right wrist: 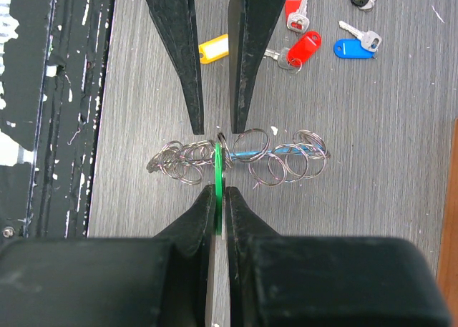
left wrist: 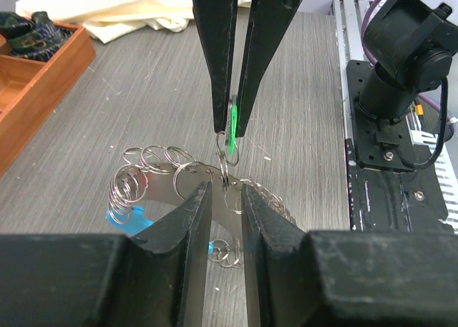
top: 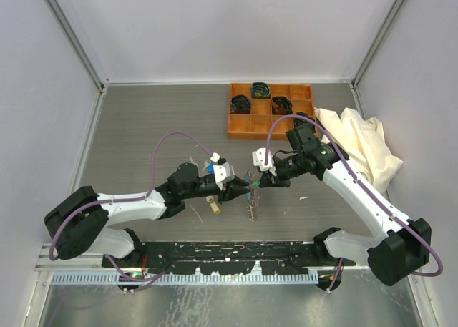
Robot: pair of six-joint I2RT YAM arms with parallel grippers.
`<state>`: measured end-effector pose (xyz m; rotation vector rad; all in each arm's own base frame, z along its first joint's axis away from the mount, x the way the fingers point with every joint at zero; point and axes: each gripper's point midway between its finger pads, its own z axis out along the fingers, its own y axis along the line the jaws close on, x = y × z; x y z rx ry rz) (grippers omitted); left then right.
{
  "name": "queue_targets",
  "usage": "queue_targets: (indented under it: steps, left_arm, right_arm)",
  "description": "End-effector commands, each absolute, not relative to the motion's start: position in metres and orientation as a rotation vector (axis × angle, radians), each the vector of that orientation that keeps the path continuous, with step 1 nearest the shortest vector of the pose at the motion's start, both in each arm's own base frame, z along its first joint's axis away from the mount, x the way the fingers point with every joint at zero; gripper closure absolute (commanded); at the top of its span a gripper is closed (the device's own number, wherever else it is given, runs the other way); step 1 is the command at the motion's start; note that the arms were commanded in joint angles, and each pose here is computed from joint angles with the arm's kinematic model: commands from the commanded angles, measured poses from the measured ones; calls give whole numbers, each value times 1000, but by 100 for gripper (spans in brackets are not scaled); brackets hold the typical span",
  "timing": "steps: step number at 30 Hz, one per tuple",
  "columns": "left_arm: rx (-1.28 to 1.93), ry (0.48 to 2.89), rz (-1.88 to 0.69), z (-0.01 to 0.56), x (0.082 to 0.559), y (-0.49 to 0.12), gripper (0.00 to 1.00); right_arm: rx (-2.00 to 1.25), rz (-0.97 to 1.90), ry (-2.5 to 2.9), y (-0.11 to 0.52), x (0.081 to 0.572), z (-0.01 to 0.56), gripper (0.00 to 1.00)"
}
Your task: Remove the keys from the keyring
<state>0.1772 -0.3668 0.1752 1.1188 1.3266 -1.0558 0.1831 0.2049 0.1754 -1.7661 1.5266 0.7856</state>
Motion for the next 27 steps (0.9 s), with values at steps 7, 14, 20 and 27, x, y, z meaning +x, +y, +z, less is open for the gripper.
queue_targets:
  steps: [7,14,20,27]
  left_arm:
    - [1074,1244,-1081,203,183,-376,76]
    - [1067,1248,-1084,203,184,-377,77]
    - [1061,1244,-1090,207,185,-378,79]
    - [1056,1267,-1095,206,186,-380,100]
  right_arm:
    - [-1750,778,1435,211,185,200,99]
    - [-1749,780,1435,211,185,200,99]
    - [-1748,782,1433,212,184,201,99]
    - [-1750,784,1428,212,184,201,99]
